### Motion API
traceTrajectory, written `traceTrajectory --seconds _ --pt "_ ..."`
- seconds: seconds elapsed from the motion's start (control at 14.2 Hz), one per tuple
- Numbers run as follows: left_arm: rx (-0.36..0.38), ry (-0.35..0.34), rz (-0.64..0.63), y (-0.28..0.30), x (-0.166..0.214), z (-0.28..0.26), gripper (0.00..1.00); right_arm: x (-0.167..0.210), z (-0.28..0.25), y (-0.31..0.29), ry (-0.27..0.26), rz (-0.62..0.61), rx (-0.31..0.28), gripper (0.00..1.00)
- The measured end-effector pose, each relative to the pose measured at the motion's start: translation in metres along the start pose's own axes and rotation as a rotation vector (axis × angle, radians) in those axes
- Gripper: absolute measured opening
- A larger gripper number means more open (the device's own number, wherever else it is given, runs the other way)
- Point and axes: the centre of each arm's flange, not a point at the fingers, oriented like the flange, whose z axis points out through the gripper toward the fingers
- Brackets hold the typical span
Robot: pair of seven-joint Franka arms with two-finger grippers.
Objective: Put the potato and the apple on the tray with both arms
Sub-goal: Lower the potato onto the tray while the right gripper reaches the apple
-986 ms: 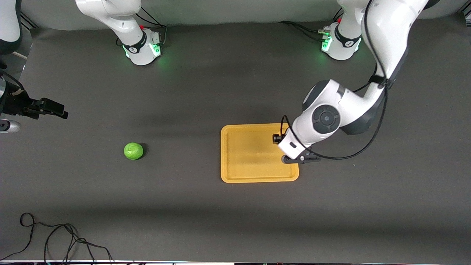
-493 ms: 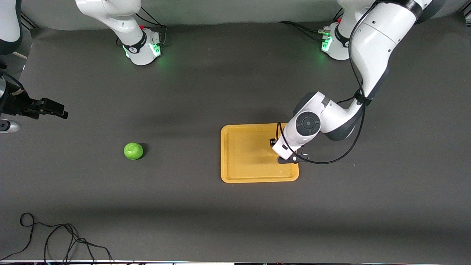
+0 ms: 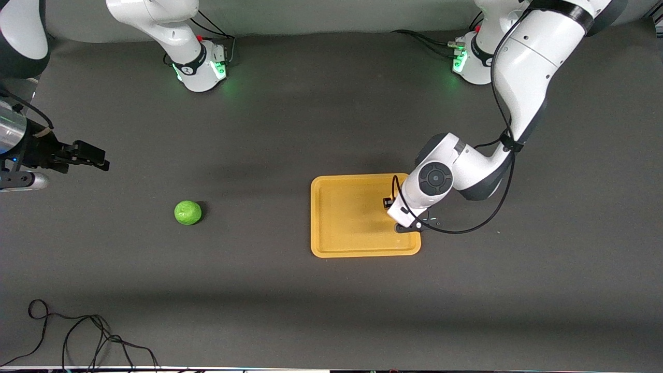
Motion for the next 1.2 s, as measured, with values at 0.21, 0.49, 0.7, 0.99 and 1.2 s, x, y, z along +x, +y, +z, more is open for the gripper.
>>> traceTrajectory --seconds 0.21,0.49,0.7,0.99,1.2 --pt "-0.003 -0.001 -0.006 0.0 0.0 0.003 0.63 0.001 0.003 -0.008 0.007 -0.014 -0.001 1.0" --pt "-0.01 -0.002 -0.015 0.0 0.001 0.008 0.82 0.006 0.053 -0.019 0.021 -0.033 -0.001 1.0" --pt "-0.01 -0.004 -0.027 -0.001 0.002 0.01 1.0 0.002 0.112 -0.03 0.023 -0.052 -0.003 1.0" --pt "0.006 0.015 -0.057 -0.007 0.013 -0.023 1.0 -0.008 0.192 -0.029 0.052 -0.051 -0.007 1.0" --pt "0.068 0.035 -0.07 -0.024 0.025 -0.097 1.0 -0.004 0.245 -0.027 0.046 -0.049 -0.014 1.0"
